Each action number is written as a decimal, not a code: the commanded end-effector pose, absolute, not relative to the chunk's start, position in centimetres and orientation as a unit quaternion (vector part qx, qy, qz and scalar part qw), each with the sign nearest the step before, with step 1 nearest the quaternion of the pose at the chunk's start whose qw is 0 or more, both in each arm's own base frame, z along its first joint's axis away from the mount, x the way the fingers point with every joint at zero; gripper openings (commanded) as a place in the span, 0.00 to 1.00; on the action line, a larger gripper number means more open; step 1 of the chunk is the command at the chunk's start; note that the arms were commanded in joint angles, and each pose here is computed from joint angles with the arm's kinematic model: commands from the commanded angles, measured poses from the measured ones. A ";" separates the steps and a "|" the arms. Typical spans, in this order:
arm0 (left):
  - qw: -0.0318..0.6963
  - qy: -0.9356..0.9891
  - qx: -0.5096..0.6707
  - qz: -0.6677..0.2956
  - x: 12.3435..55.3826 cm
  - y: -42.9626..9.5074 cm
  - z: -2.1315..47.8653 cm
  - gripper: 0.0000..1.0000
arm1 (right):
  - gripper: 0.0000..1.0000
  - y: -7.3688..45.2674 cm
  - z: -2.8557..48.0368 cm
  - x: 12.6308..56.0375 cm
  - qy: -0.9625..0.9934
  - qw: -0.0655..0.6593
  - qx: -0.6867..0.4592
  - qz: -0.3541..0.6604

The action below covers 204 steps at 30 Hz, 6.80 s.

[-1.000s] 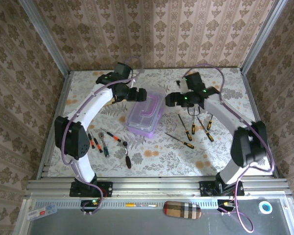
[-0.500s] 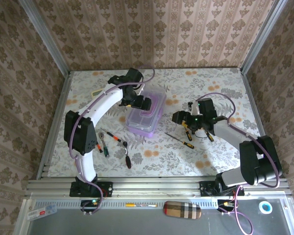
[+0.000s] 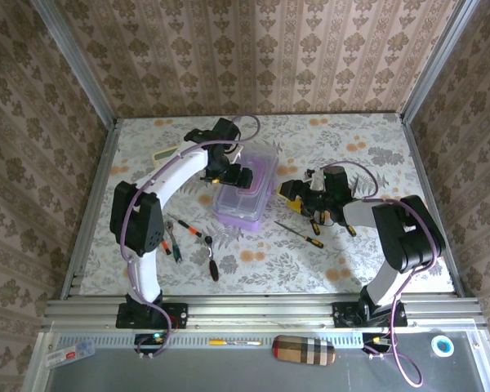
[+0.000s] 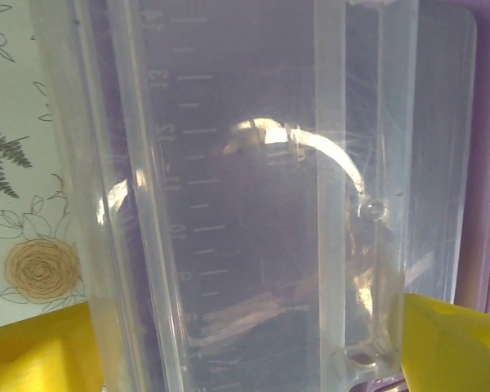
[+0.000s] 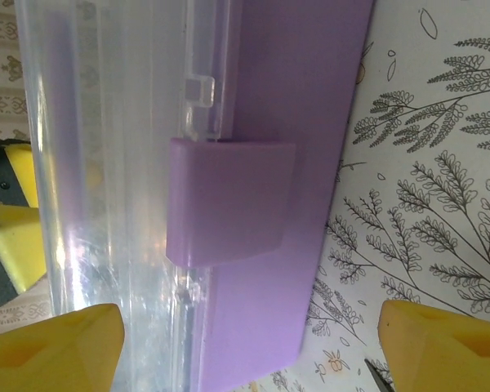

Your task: Pack the tool kit

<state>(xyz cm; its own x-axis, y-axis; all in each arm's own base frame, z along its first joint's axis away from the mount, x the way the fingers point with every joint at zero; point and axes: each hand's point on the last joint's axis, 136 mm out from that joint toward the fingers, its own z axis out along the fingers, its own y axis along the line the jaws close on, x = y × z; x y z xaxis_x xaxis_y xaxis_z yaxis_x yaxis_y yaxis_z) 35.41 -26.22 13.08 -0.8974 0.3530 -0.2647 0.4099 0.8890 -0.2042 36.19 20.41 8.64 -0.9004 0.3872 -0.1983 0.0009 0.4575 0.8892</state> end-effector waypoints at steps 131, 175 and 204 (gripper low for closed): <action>0.067 0.977 0.164 -0.120 36.7 -25.7 8.8 0.39 | 0.74 19.2 15.9 39.3 0.695 0.227 0.144 0.667; 0.173 0.920 0.039 -0.350 43.9 -33.0 17.4 0.33 | 0.76 18.4 18.3 39.2 0.829 0.243 0.079 0.497; 0.195 0.895 0.051 -0.398 42.6 -32.2 20.3 0.81 | 0.76 22.0 21.0 41.6 0.816 0.243 0.067 0.520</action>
